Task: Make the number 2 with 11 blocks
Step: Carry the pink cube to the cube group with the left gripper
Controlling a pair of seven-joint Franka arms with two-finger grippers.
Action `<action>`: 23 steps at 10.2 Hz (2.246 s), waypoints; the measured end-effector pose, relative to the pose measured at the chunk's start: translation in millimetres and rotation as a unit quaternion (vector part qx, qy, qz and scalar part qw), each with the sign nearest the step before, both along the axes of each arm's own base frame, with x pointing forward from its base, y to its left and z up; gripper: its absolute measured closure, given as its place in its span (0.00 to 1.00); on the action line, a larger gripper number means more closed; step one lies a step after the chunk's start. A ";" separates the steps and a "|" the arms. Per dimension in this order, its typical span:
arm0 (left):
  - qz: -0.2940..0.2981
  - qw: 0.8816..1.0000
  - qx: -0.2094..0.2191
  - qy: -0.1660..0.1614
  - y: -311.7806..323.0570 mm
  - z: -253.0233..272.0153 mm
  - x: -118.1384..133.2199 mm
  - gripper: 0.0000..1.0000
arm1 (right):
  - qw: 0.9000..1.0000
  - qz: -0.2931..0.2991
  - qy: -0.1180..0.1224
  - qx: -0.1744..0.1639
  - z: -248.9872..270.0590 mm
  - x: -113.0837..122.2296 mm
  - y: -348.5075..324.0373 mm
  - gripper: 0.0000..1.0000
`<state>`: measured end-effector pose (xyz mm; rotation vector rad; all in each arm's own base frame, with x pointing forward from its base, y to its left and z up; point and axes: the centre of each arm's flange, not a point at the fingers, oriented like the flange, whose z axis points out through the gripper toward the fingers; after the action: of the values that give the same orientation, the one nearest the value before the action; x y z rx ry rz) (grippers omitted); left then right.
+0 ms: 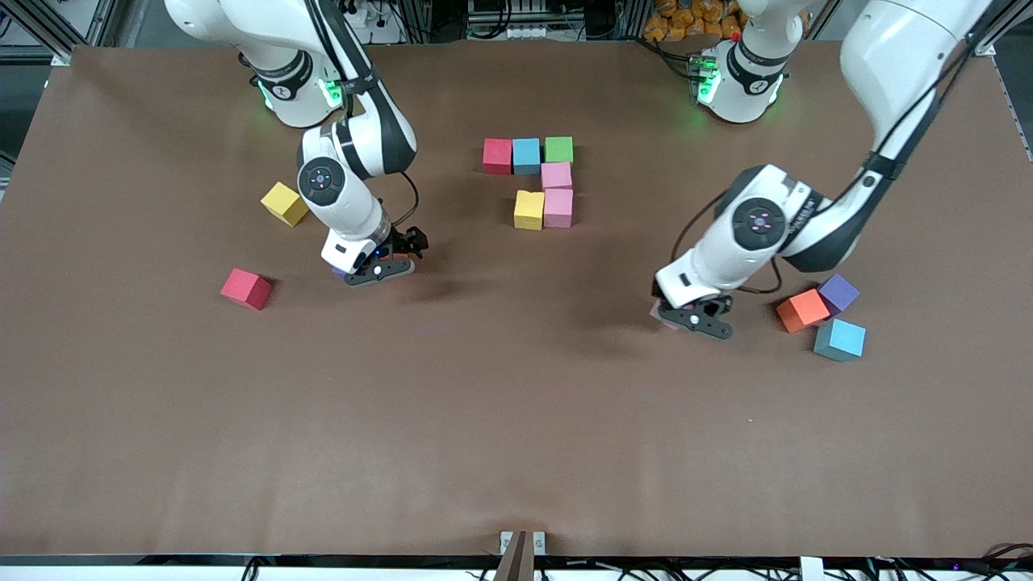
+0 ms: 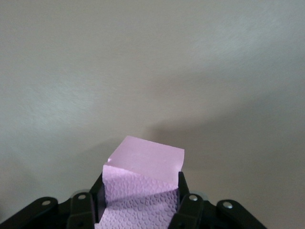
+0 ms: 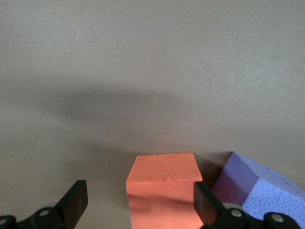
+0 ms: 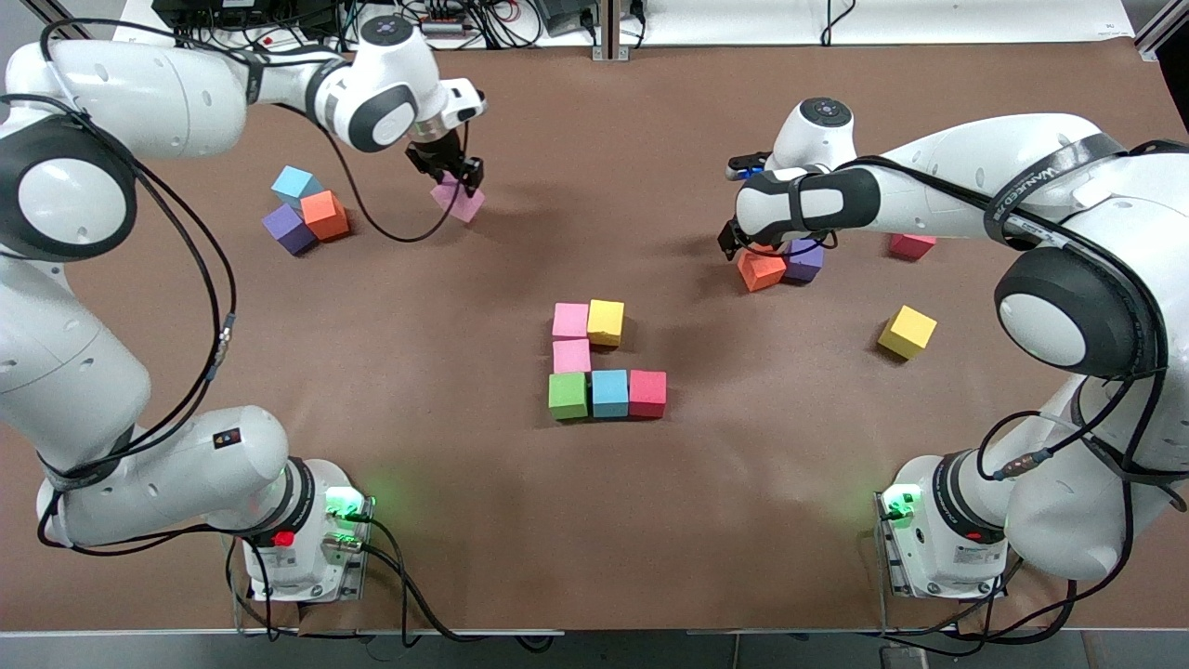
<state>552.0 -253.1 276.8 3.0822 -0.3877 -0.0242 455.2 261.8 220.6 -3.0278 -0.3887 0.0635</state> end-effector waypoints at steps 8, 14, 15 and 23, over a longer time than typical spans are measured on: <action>0.372 0.925 -0.024 0.074 -108.2 52.8 -55.2 0.42 | 0.999 0.036 -0.007 0.003 0.3 17.9 -34.7 0.00; 0.590 0.800 -0.004 0.106 -183.5 68.3 -115.0 0.42 | 0.998 -0.057 0.019 0.001 -13.5 5.4 -44.1 0.00; 0.618 0.778 0.002 0.113 -195.5 68.4 -127.1 0.42 | 0.997 -0.079 0.025 -0.002 -15.9 1.9 -44.0 0.00; 0.748 0.648 0.061 0.132 -248.7 44.2 -191.5 0.42 | 0.998 -0.066 0.023 -0.001 -12.9 -12.2 -15.0 0.44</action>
<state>360.5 -501.8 321.0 2.3530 2.1217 -0.4174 443.0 246.7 207.7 -3.0392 -0.1845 0.1233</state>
